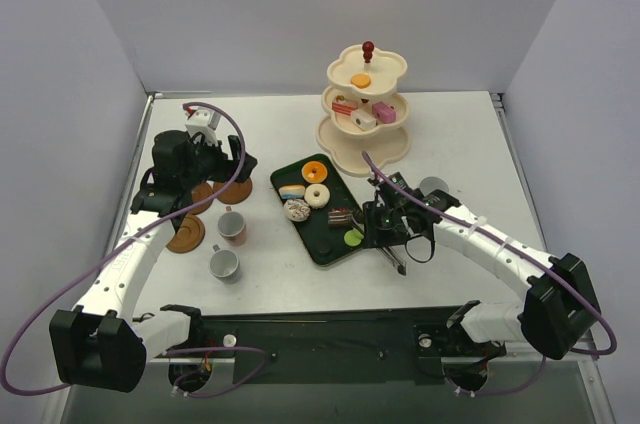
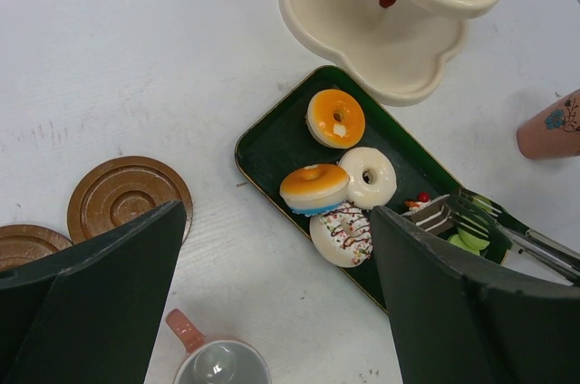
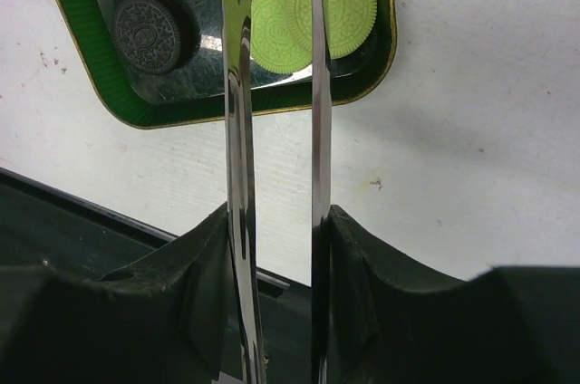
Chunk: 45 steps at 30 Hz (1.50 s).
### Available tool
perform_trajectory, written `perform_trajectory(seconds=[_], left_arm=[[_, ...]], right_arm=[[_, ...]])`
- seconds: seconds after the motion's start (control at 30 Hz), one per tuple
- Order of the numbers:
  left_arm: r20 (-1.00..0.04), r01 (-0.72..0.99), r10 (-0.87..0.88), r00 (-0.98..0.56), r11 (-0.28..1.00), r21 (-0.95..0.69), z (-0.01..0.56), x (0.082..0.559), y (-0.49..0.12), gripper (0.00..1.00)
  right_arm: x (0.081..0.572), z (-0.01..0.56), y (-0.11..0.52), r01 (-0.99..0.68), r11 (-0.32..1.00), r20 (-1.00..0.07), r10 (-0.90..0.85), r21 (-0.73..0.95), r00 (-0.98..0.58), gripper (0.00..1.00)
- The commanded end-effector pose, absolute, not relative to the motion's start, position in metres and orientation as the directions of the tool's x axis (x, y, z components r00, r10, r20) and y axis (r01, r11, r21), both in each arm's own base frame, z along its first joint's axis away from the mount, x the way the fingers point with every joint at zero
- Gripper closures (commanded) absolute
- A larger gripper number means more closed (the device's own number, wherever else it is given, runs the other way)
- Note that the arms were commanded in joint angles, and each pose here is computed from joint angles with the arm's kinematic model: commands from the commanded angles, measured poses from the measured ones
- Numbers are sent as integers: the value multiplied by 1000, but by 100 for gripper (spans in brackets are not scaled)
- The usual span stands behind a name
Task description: Serve the afternoon tea
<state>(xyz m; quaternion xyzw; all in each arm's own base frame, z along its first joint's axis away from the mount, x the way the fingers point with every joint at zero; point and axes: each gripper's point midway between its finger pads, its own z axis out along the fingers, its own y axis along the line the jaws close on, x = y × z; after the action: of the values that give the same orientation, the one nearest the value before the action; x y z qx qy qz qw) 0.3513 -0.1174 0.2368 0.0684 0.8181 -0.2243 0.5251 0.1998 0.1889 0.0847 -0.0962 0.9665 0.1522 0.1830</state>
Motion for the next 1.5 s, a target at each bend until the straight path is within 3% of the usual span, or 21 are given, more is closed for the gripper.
perform_trajectory(seconds=[0.0, 0.2, 0.3, 0.37, 0.63, 0.9, 1.13, 1.47], left_arm=[[-915, 367, -120, -386, 890, -272, 256, 356, -119, 6], [-915, 369, -120, -385, 889, -272, 257, 356, -119, 6], [-915, 368, -122, -385, 889, -274, 257, 356, -119, 6], [-915, 369, -121, -386, 888, -274, 257, 355, -119, 6], [-916, 369, -122, -383, 889, -272, 258, 355, -119, 6], [-921, 358, -122, -370, 896, -263, 260, 354, -116, 6], [-926, 356, -119, -359, 899, -254, 264, 353, -114, 6], [-927, 355, -119, -355, 901, -252, 265, 354, -114, 6]], right_arm=[[205, 85, 194, -238, 929, -384, -118, 282, -916, 64], [205, 90, 198, -244, 923, -389, -116, 298, -914, 77], [205, 93, 197, -242, 924, -393, -113, 297, -913, 94], [206, 99, 197, -246, 922, -402, -112, 300, -909, 100], [213, 147, 188, -257, 920, -528, -67, 296, -847, 100], [229, 194, 135, -171, 960, -640, 11, 222, -768, 100], [260, 229, 86, -39, 972, -710, 142, 231, -689, 100], [325, 275, 55, 25, 953, -796, 266, 301, -543, 100]])
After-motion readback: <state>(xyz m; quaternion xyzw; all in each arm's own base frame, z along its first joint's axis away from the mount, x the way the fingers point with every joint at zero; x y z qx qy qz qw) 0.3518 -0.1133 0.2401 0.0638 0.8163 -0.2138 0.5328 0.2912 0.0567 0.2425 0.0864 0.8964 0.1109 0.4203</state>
